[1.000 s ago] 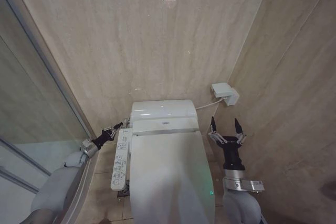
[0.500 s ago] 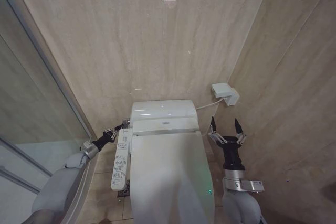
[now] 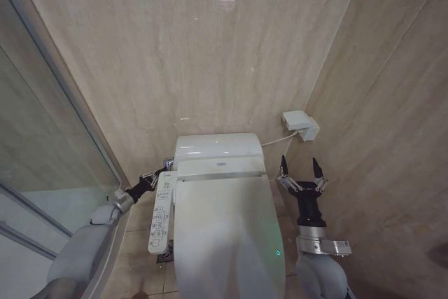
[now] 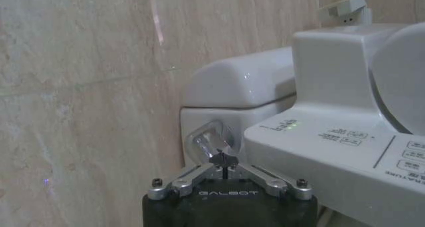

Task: Open the toilet lid, clean the toilet bowl with a toilet brush, close the toilet lid, and flush.

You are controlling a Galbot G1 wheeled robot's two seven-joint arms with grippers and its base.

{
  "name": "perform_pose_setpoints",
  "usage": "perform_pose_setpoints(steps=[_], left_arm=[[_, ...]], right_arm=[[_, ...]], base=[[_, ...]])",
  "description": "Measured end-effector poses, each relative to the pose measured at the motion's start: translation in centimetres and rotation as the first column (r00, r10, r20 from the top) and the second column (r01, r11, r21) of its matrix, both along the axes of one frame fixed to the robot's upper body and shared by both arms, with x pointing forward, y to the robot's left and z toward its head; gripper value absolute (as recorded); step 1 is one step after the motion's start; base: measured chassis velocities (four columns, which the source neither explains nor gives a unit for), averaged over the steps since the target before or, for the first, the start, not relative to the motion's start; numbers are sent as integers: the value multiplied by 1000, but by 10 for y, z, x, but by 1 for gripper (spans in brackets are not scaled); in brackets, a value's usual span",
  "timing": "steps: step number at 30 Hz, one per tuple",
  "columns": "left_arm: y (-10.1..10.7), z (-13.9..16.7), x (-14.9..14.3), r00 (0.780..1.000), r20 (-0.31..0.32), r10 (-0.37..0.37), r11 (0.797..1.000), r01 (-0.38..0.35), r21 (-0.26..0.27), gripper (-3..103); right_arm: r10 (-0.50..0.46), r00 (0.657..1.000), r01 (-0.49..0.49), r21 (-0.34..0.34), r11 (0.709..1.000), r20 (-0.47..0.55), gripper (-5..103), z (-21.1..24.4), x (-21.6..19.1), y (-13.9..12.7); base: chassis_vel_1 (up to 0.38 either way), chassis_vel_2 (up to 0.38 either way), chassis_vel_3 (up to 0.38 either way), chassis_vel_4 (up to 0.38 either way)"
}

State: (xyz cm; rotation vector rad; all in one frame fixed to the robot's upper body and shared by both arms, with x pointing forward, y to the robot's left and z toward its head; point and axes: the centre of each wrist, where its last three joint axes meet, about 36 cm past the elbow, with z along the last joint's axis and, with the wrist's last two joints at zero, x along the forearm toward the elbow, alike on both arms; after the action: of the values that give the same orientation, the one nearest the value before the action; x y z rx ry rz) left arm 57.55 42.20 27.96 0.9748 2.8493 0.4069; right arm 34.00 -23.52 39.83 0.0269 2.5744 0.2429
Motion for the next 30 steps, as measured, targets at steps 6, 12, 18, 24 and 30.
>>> perform_pose_setpoints(steps=[6,12,18,24,30], left_arm=[[1,-2,-1,1000,-5,3,1000,-3,1,0],[3,-3,-2,1000,-9,6,1000,-6,3,0],[0,-6,-3,1000,-14,8,1000,-8,-2,0],[-3,-6,-1,1000,-17,7,1000,-7,-6,0],[-3,-7,-1,1000,-18,8,1000,-8,-7,0]], right_arm=[[0,1000,0,-1,1000,0,100,0,0,0],[0,1000,0,-4,1000,1,100,0,0,-2],[-1,1000,1,-3,1000,1,100,1,0,-2],[-3,1000,3,-4,1000,2,100,1,-1,-3],[-4,1000,4,-3,1000,3,100,1,-1,-3]], base=[[0,0,0,0],[0,0,0,0],[0,0,0,0],[0,0,0,0],[0,0,0,0]])
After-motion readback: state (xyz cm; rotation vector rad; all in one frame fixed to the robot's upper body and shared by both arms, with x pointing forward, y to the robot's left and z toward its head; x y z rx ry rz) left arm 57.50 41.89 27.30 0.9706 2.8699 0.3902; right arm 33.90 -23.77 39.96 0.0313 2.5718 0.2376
